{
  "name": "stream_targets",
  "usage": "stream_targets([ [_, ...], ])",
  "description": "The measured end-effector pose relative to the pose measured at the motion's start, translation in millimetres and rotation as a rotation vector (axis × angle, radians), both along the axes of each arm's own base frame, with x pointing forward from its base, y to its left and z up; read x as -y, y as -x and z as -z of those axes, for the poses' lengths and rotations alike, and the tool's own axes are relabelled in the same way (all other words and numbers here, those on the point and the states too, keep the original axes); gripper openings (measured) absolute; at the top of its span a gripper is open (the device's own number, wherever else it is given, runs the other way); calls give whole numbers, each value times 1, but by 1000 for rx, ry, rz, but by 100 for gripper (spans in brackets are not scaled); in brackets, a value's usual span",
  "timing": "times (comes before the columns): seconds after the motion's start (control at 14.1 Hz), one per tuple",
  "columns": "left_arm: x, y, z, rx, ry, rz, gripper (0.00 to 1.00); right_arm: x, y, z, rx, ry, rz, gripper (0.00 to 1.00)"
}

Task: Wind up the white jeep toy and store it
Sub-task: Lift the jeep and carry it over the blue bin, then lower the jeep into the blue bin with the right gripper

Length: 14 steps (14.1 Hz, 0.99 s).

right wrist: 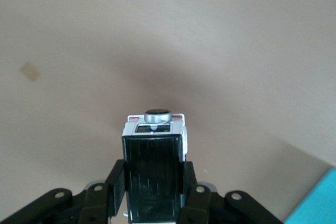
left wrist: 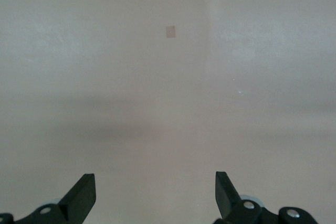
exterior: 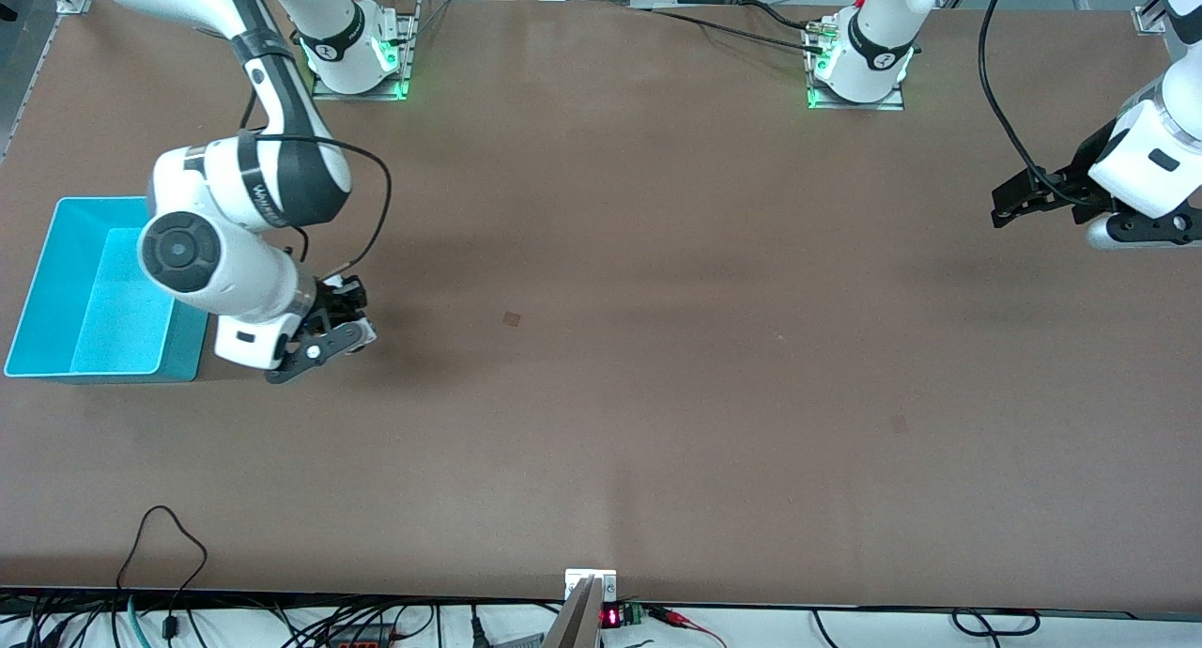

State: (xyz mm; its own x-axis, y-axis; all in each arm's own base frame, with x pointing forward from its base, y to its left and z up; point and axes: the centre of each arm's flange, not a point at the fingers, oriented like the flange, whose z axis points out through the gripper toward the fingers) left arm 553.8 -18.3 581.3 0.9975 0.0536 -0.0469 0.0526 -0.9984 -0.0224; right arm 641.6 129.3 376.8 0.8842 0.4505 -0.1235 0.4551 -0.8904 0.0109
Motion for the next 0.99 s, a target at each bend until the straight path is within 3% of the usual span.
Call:
stream_targets([
  [0.35,0,0,0,0,0,0,100,108,-3,-10,-3,70,189,47],
  [0.64,0,0,0,0,0,0,100,183,8,-1,-25,126,303,47],
  [0.99,0,0,0,0,0,0,100,321,39,6,1,158,386,47],
])
